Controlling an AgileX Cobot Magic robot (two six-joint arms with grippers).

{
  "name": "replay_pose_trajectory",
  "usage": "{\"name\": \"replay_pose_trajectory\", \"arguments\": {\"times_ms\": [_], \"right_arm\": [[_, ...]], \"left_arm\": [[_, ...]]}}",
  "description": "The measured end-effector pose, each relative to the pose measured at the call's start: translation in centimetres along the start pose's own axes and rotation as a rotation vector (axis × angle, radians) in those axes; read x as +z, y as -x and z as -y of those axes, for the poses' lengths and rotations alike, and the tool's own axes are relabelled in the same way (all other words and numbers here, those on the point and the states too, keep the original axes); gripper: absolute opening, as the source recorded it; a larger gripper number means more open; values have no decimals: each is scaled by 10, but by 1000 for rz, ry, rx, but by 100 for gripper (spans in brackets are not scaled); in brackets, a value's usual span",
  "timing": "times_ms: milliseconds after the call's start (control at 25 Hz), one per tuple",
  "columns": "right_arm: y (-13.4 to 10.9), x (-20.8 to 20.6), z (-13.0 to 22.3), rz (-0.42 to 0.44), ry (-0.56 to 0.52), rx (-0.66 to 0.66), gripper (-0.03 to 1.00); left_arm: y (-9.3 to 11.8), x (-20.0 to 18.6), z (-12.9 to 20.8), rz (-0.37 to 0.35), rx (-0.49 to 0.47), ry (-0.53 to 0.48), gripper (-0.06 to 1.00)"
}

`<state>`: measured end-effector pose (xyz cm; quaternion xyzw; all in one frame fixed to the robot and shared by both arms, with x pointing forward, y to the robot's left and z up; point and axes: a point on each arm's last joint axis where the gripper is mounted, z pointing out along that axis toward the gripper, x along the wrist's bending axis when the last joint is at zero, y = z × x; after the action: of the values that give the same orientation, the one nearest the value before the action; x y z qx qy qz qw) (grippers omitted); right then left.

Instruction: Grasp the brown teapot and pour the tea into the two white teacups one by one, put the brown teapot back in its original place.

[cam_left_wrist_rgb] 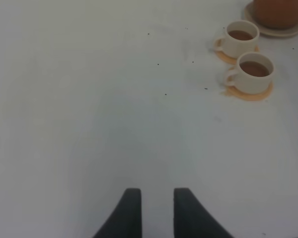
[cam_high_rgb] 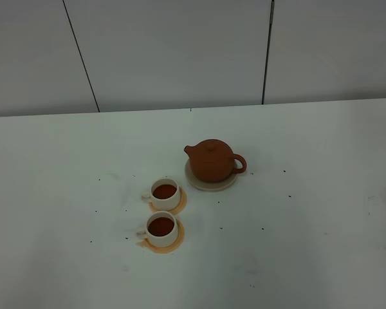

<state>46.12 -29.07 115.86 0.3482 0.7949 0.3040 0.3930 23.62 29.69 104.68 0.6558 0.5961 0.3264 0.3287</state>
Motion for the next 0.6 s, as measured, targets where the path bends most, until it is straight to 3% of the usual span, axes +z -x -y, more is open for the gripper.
{"name": "replay_pose_trajectory", "arguments": {"times_ms": [160,320,440,600], "right_arm": [[-24,-33,37,119,27,54,29],[-51,-72,53,229,143,88,29],[-68,-95,62,238,165,176,29],[-87,-109,81,187,30,290,29]], "left_arm": [[0,0,0,0,0,0,23],[0,0,0,0,0,0,23],[0,0,0,0,0,0,23],[0,0,0,0,0,0,23]]}}
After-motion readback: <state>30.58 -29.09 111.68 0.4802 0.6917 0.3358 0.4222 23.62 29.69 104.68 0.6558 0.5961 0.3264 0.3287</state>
